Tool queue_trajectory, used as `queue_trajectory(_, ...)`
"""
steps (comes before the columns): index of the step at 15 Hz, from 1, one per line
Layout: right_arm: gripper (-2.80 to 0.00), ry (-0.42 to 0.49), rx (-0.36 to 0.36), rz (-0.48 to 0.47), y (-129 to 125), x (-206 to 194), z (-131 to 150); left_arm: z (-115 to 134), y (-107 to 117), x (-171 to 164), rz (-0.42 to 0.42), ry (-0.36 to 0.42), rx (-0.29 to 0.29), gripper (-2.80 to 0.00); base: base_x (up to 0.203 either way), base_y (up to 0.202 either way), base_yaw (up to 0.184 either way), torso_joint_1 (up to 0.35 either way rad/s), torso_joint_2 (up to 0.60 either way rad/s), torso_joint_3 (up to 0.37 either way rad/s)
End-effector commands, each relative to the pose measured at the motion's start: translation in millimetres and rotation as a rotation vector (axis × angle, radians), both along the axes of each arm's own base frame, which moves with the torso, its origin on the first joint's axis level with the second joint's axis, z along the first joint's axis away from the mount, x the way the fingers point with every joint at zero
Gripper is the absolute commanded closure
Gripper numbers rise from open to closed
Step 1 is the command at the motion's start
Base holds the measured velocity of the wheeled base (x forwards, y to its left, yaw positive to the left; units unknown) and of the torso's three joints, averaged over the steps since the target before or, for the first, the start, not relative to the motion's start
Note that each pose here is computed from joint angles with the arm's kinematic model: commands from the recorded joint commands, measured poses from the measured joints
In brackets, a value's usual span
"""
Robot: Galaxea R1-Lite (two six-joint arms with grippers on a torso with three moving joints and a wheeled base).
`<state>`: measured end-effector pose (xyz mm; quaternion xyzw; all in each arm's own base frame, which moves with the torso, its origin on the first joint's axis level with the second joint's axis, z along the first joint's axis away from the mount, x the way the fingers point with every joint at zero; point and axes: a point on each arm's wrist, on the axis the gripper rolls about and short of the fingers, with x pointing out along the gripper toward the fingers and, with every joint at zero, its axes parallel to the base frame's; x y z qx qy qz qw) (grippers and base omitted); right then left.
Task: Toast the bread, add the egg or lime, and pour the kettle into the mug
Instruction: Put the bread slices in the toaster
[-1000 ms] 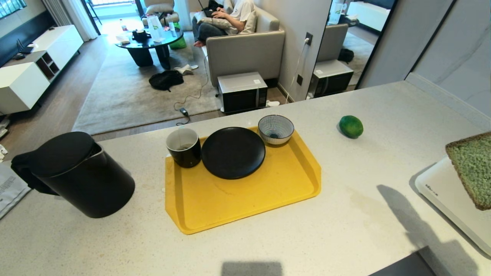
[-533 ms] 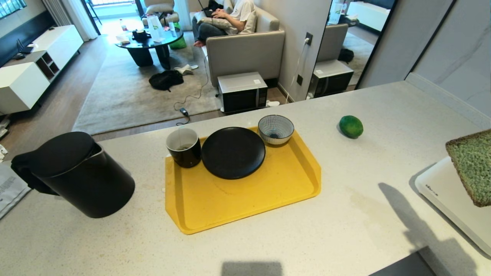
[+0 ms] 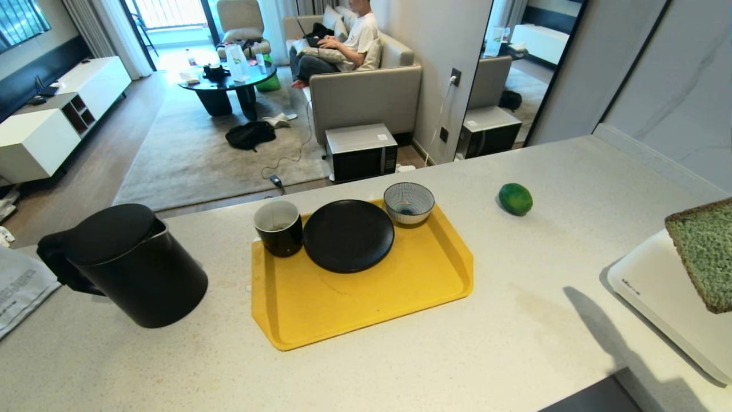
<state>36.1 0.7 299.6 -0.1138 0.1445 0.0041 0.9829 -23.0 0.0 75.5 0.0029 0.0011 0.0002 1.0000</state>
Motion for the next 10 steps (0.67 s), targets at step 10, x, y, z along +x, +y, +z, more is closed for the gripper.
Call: queue_trajectory(10, 0.0, 0.03, -0.015, 0.004, 0.2, 2.4, -7.1, 0.0, 0.0, 0.1, 0.001, 0.001, -0.001, 0.0, 0.0, 0.0, 0.0, 0.0, 0.0, 0.0)
